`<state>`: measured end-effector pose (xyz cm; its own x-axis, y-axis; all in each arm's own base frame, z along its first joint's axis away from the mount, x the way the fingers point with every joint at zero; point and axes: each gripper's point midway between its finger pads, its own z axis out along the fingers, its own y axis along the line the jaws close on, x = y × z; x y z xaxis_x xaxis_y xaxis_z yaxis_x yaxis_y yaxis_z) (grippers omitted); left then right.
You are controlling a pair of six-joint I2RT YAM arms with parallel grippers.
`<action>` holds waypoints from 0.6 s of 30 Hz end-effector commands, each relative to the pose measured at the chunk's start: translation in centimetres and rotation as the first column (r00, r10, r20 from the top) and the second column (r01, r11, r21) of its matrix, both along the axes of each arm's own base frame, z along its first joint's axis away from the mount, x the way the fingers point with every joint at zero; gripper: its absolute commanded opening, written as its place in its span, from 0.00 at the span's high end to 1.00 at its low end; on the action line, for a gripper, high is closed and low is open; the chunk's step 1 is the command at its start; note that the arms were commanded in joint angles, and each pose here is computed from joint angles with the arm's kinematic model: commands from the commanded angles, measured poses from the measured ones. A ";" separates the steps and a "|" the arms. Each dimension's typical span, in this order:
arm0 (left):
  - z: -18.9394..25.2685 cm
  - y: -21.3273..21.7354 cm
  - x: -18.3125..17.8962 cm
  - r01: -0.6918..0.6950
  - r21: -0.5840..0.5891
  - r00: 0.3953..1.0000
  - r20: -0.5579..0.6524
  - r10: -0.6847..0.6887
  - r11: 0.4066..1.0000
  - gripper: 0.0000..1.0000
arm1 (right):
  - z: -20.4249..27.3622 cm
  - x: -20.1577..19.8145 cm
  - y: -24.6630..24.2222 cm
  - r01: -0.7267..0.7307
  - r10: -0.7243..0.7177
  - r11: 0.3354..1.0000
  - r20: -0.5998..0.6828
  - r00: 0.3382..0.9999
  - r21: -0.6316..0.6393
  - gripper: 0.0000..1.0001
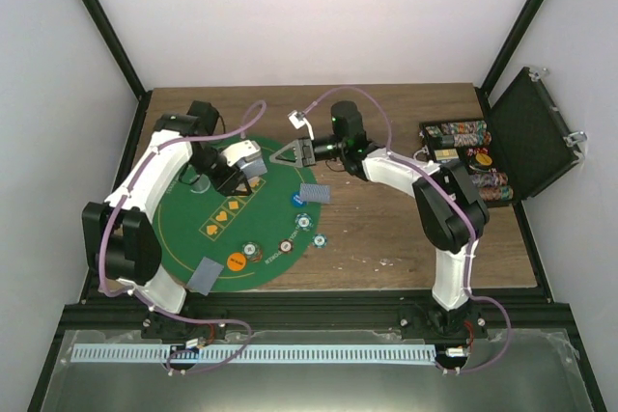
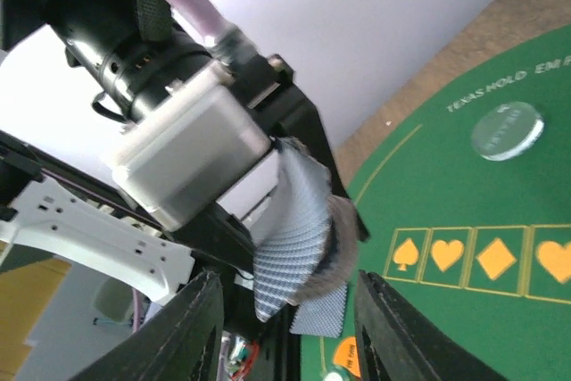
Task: Distribute texas hold em gaming equipment
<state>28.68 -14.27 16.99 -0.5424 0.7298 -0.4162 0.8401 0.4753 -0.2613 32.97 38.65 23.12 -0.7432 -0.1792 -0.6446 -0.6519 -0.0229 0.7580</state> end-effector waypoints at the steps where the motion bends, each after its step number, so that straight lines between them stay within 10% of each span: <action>1: 0.5 -0.6 0.1 0.023 -0.027 1.000 0.008 -0.023 0.999 0.52 | 2.3 -0.3 1.3 -0.039 0.037 0.997 0.027 0.999 0.062 0.59; 18: 0.2 -0.5 0.3 0.023 -0.025 1.000 0.012 -0.023 0.999 0.52 | 0.9 -0.1 4.1 -0.047 0.047 0.998 -0.013 0.999 0.042 0.77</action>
